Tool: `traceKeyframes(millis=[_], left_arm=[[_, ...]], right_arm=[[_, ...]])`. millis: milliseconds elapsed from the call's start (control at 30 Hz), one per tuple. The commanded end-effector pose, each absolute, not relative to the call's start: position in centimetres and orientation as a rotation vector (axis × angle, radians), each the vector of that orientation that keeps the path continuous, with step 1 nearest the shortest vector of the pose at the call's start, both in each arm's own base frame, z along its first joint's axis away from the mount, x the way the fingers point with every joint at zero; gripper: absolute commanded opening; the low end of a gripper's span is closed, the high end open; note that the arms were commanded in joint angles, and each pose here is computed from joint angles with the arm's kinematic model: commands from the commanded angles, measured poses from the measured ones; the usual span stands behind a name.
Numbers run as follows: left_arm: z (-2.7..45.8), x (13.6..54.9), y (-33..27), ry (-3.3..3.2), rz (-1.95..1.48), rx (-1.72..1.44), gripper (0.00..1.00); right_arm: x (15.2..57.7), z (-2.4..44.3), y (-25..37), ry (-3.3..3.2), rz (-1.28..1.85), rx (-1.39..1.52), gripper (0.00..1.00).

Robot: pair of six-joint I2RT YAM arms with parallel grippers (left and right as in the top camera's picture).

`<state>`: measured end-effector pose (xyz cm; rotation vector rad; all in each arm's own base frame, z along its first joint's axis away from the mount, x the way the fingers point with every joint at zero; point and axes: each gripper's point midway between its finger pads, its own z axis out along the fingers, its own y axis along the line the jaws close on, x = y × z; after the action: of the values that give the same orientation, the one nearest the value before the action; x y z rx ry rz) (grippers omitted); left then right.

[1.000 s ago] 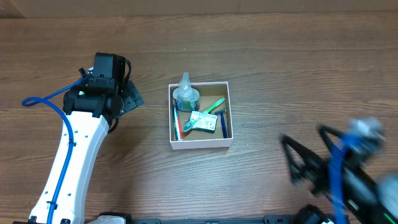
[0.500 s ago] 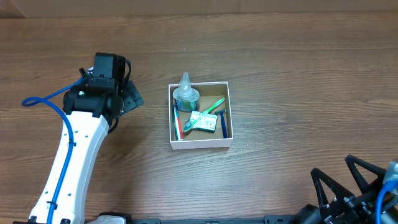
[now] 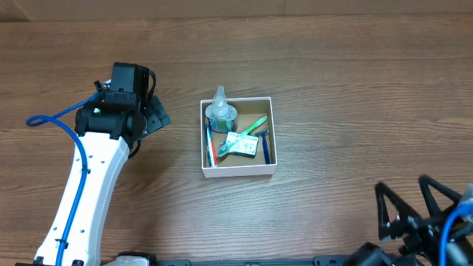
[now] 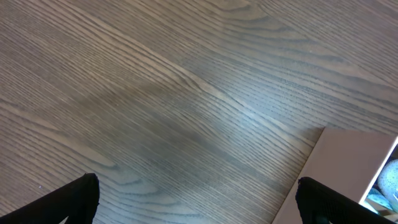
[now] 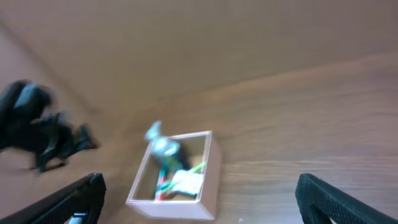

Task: Pack container

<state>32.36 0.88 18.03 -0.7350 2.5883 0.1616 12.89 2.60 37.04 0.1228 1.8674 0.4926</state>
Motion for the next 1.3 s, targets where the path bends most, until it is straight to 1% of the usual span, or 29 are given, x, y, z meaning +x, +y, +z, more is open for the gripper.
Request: traceKeyframes(millis=[0,100,167,233,400,633,767,867,1000,1267], left_arm=[[18.5,32.6,0.9,2.58,0.167,-0.708,1.0],[18.5,32.6,0.9,2.58,0.167,-0.708,1.0],[18.5,32.6,0.9,2.58,0.167,-0.708,1.0],[18.5,32.6,0.9,2.58,0.167,-0.708,1.0],[18.5,32.6,0.9,2.58,0.167,-0.708,1.0],[18.5,32.6,0.9,2.58,0.167,-0.708,1.0],[18.5,32.6,0.9,2.58,0.167,-0.708,1.0],[18.5,32.6,0.9,2.58,0.167,-0.708,1.0],[18.5,32.6,0.9,2.58,0.167,-0.708,1.0],[18.5,32.6,0.9,2.58,0.167,-0.708,1.0]], right_arm=[[13.2,35.1,-0.3,1.788,0.36,0.294,1.0],[14.1,33.2,-1.0,1.701,0.337,0.372,1.0],[14.9,32.1,-0.5,1.654,0.368,0.372,1.0],[15.9,30.8,0.9,1.615,0.411,0.308,1.0],[18.7,29.4,5.1,1.518,0.449,0.04,1.0],[22.0,23.4,6.2,1.549,0.418,0.03,1.0],[22.8,20.3,6.1,1.604,0.396,0.035,1.0],[22.9,19.4,6.2,1.623,0.39,0.034,1.0],[23.3,16.6,6.3,1.679,0.378,0.029,1.0],[23.3,16.7,6.3,1.672,0.373,0.031,1.0]])
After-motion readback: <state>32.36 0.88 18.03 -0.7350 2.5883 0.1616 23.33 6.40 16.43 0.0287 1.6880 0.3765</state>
